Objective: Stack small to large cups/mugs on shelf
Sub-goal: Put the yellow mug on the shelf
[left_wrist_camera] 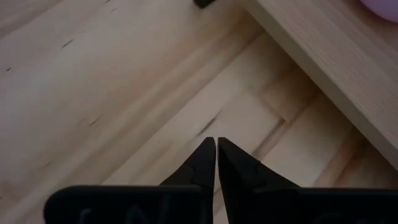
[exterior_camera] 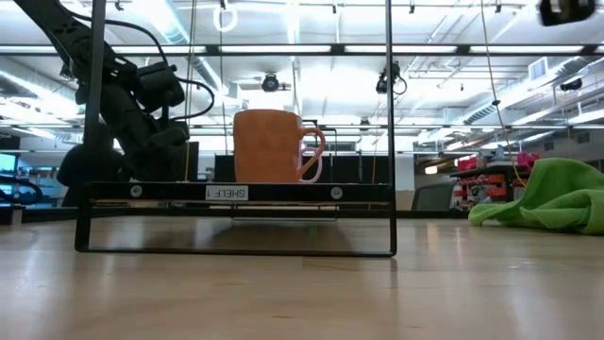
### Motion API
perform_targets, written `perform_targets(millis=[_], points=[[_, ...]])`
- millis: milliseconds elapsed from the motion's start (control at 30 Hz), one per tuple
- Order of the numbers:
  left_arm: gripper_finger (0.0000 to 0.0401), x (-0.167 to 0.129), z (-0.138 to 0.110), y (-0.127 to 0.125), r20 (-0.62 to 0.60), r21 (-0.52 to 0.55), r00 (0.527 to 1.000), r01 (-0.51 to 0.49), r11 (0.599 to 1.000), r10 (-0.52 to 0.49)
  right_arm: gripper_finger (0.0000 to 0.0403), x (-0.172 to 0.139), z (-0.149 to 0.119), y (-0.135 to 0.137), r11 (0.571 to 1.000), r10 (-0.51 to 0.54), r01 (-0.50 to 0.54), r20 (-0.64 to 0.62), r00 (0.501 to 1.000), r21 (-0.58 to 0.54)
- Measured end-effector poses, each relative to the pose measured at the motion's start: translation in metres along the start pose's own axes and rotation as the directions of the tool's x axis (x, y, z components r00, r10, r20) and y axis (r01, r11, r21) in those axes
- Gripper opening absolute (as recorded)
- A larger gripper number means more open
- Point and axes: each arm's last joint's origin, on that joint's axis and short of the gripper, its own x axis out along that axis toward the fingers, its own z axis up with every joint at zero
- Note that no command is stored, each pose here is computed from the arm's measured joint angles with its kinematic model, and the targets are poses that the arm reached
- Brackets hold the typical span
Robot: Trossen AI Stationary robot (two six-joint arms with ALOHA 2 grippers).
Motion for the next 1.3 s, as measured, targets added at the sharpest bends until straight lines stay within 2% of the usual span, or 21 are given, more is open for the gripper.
perform_targets(millis=[267,467,600,767,967,1167,1300], points=[[0.0014,0.0,-0.001,-0.002,-0.013,0.004,1.0,0.005,1.0,-0.005,0.0005,0.001,-0.047,0.001,0.983,-0.069,0.1,-0.195,0.978,0.155],[0.0019,0.0,-0.002,-0.002,-0.013,0.005,1.0,0.005,1.0,-0.005,0.0005,0.004,-0.094,0.001,0.935,-0.155,0.255,-0.365,0.918,0.245],[0.0024,0.0,-0.002,-0.002,-0.013,0.005,1.0,0.005,1.0,-0.005,0.0005,0.007,-0.118,-0.001,0.901,-0.204,0.331,-0.399,0.894,0.279],[0.0022,0.0,-0.001,-0.002,-0.013,0.004,1.0,0.005,1.0,-0.005,0.0005,0.023,-0.143,0.002,0.898,-0.229,0.357,-0.419,0.878,0.258],[0.0014,0.0,-0.002,-0.002,-0.013,0.004,1.0,0.005,1.0,-0.005,0.0005,0.031,-0.154,-0.006,0.858,-0.358,0.483,-0.472,0.806,0.176],[0.0019,0.0,-0.002,-0.002,-0.013,0.003,1.0,0.005,1.0,-0.005,0.0005,0.032,-0.154,-0.008,0.843,-0.402,0.516,-0.457,0.793,0.153],[0.0023,0.0,-0.001,-0.002,-0.013,0.003,1.0,0.005,1.0,-0.005,0.0005,0.013,-0.141,0.007,0.819,-0.47,0.562,-0.425,0.773,0.116]])
